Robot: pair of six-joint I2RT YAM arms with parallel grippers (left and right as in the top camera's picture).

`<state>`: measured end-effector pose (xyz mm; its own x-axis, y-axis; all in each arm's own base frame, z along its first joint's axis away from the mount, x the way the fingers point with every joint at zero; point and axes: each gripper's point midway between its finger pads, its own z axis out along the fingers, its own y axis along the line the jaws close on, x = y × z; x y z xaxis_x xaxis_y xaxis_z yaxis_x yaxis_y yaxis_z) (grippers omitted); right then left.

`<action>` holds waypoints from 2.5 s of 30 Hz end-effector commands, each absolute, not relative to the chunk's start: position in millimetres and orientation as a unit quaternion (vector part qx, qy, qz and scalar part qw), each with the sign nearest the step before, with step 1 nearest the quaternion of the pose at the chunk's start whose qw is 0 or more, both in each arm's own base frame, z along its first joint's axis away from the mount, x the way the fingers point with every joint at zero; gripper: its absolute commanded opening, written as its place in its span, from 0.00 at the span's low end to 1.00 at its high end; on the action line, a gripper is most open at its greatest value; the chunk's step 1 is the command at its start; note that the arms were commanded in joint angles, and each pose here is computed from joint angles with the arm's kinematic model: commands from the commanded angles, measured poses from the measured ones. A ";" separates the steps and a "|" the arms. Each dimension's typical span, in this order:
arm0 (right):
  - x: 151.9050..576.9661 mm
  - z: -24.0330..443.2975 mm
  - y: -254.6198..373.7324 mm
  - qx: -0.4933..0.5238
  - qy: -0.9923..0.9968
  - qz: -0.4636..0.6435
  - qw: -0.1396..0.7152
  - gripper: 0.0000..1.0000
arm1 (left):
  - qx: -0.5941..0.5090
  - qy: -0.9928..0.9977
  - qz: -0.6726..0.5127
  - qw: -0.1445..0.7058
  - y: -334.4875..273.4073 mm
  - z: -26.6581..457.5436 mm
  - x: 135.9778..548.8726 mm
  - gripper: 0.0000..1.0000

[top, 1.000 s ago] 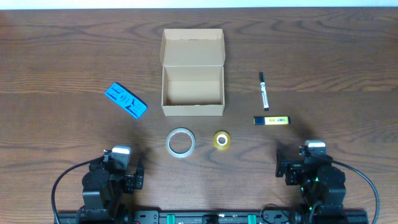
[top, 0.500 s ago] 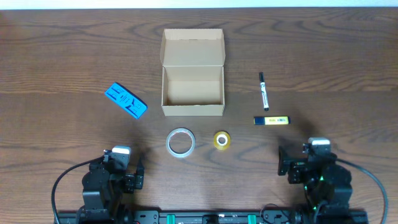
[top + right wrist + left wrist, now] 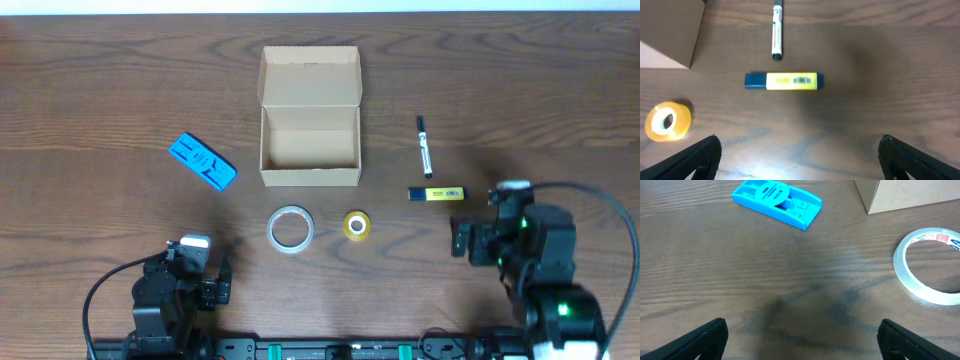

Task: Pack container
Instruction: 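Move right gripper to the white marker and grasp it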

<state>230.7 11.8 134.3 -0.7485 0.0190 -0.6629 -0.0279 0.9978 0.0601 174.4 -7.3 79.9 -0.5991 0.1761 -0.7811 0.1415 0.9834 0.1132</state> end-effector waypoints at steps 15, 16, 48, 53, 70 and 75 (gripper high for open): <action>297.8 136.0 25.7 -0.012 0.959 0.074 0.272 0.99 | 0.094 0.896 0.025 0.434 -6.1 75.7 173.0 0.95; 302.9 133.8 26.4 -0.011 0.959 0.076 0.271 0.99 | 0.094 0.896 0.025 0.433 -6.1 75.7 172.9 0.95; 435.2 80.5 56.5 -0.013 0.939 0.057 0.339 0.86 | 0.094 0.896 0.025 0.434 -6.0 75.7 173.0 0.95; 451.4 78.5 64.3 -0.020 0.959 0.033 0.280 0.91 | 0.094 0.896 0.025 0.434 -6.0 75.7 173.0 0.95; 447.1 1.7 71.0 0.009 0.996 0.019 0.082 0.82 | 0.094 0.896 0.025 0.433 -6.1 75.7 172.9 0.95; 442.9 -4.8 70.3 0.013 0.997 0.017 0.069 0.73 | 0.094 0.896 0.025 0.433 -6.0 75.7 172.9 0.95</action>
<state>441.0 64.3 -0.7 -0.9892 0.0179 -0.1452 0.0135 0.9994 0.0314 174.4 -7.3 79.9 -0.5991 0.1761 -0.7811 0.1415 0.9834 0.1132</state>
